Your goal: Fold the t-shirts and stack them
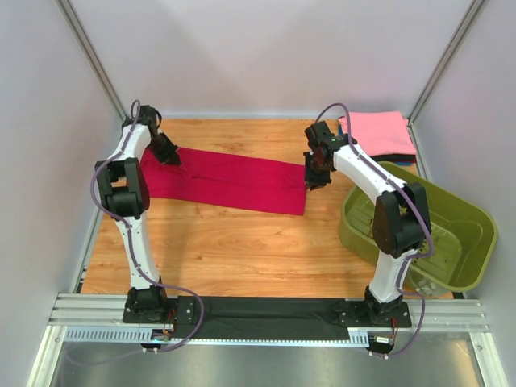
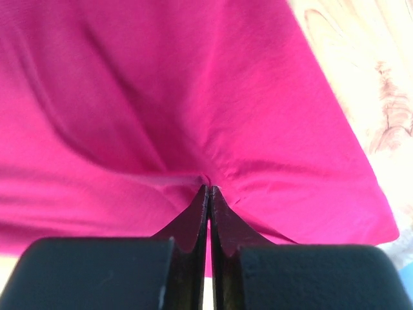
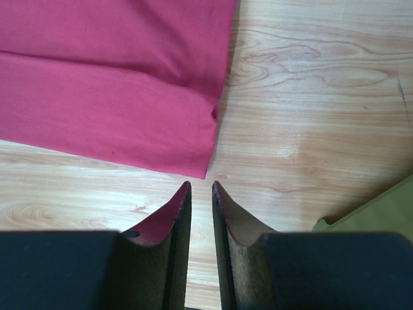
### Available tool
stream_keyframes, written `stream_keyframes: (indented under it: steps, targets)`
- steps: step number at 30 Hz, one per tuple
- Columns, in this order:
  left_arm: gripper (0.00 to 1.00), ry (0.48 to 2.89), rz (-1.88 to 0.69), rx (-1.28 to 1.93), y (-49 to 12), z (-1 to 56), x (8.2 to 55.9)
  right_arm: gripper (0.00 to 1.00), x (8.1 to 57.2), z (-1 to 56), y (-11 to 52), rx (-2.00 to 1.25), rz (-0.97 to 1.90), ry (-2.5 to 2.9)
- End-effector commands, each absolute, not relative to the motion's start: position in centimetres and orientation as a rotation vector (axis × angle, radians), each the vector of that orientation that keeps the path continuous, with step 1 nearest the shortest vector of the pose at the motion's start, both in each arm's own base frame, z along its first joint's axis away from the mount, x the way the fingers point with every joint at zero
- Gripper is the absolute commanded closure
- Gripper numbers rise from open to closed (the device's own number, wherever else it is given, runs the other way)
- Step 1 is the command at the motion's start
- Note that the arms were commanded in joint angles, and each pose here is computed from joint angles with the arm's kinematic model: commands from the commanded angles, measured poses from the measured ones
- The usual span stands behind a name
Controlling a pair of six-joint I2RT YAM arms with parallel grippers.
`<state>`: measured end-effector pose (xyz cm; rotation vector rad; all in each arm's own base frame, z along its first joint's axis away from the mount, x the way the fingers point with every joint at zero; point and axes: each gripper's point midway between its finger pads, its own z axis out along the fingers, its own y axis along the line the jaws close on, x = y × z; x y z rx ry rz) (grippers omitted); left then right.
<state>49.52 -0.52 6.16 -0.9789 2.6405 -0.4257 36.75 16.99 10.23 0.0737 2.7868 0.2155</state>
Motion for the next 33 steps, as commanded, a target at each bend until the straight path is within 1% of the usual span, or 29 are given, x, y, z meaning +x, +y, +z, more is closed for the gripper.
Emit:
stream_keyframes:
  steps: [1,3,5,6,9,11,12,14,15,18,21,22,23,24,26,27,31,33]
  targets:
    - [0.95,2.634,-0.492,-0.803,-1.8,7.3,51.2,0.79,37.4,11.0,17.4,0.072,0.253,2.766]
    - [0.94,2.625,-0.501,-0.692,-2.5,7.9,51.8,0.79,37.4,11.0,17.5,0.076,0.258,2.767]
    - [0.92,2.603,-0.529,-0.59,-2.9,8.3,52.4,0.79,37.4,11.0,17.4,0.075,0.26,2.769]
    - [0.84,2.605,-0.61,-0.518,-4.3,8.5,52.4,0.79,37.4,11.2,17.5,0.07,0.264,2.765]
    - [0.71,2.617,-0.614,-0.419,-4.8,9.0,52.2,0.79,37.6,11.6,17.4,0.058,0.252,2.761]
    - [0.66,2.613,-0.6,-0.391,-4.9,9.3,51.9,0.79,37.7,11.8,17.3,0.054,0.245,2.758]
    - [0.62,2.583,-0.582,-0.368,-4.8,10.5,52.1,0.78,37.8,11.7,17.5,0.046,0.255,2.762]
    - [0.59,2.563,-0.551,-0.364,-4.4,11.3,52.1,0.78,38.2,12.0,18.0,0.045,0.287,2.762]
    - [0.57,2.558,-0.493,-0.379,-3.7,11.9,52.0,0.78,38.3,11.5,18.2,0.045,0.294,2.778]
    - [0.56,2.603,-0.319,-0.474,-0.9,11.9,50.9,0.78,39.3,11.4,19.2,0.051,0.336,2.77]
    - [0.56,2.654,-0.222,-0.631,1.9,10.6,49.0,0.78,40.7,10.4,20.4,0.027,0.382,2.761]
    - [0.55,2.665,-0.196,-0.682,2.6,10.2,48.4,0.77,40.7,10.3,21.4,-0.006,0.457,2.769]
    - [0.55,2.682,-0.168,-0.788,3.9,9.1,47.4,0.78,41.5,10.4,22.0,-0.04,0.479,2.751]
    - [0.55,2.687,-0.15,-0.83,4.6,8.7,47.0,0.78,42.1,9.0,22.1,-0.042,0.468,2.768]
    - [0.55,2.703,-0.124,-0.911,5.6,7.6,46.3,0.78,43.6,8.9,22.2,-0.033,0.44,2.748]
    - [0.55,2.707,-0.083,-0.928,6.2,7.2,46.1,0.78,44.0,7.8,22.3,-0.032,0.418,2.761]
    - [0.55,2.72,-0.062,-0.94,6.6,5.7,46.7,0.78,45.3,6.3,22.0,0.001,0.35,2.772]
    - [0.55,2.732,-0.076,-0.959,6.5,4.5,47.2,0.78,45.0,4.9,21.3,0.025,0.292,2.81]
